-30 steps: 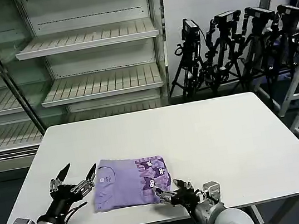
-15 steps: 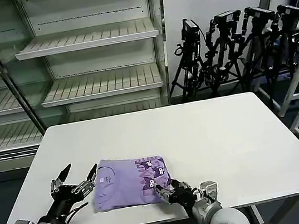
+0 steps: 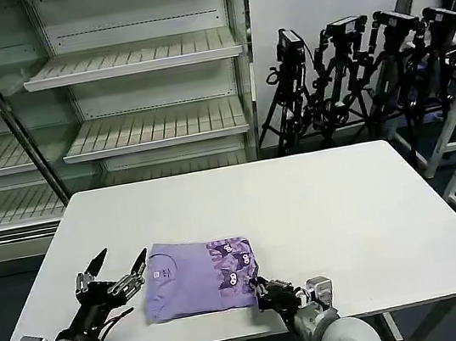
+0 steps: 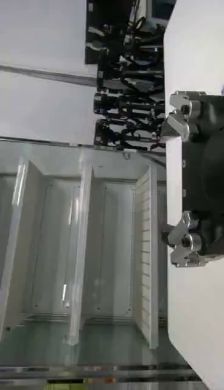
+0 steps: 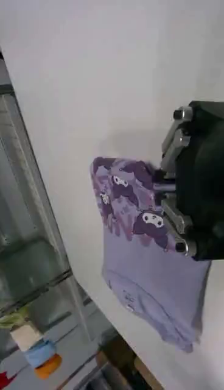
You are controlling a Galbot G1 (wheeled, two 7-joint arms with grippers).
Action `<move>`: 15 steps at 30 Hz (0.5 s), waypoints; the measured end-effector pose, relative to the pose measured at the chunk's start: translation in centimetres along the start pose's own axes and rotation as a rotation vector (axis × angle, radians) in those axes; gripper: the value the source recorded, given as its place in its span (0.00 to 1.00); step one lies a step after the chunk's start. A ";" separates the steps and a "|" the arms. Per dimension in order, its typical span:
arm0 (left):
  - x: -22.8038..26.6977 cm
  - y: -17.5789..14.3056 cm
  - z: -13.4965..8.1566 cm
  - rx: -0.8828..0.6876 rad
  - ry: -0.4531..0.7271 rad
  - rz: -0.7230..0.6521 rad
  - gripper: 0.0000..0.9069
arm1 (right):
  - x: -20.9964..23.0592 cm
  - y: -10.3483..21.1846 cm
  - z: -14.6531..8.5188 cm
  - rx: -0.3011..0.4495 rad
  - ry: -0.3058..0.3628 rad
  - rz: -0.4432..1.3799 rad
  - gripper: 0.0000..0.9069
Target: Fold and organize the clothes.
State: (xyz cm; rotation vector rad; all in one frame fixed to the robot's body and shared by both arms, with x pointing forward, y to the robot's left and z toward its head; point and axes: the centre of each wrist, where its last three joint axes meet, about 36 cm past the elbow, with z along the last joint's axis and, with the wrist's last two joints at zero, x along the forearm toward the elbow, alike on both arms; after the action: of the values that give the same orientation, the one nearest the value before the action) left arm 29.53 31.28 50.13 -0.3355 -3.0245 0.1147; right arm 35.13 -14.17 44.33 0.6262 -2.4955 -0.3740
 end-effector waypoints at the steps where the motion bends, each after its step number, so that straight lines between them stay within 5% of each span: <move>1: 0.0 0.0 0.0 0.000 0.000 0.000 1.00 | 0.0 0.0 0.0 0.000 -0.003 0.002 0.00; 15: -0.7 -0.2 0.2 0.002 0.001 0.024 1.00 | 1.7 -2.1 -1.0 0.006 -0.046 0.061 0.00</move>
State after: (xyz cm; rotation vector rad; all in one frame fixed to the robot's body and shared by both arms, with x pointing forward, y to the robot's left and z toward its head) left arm 30.11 30.89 49.89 -0.3724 -3.0197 0.1190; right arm 35.11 -16.95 45.11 0.5488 -2.5540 -0.3617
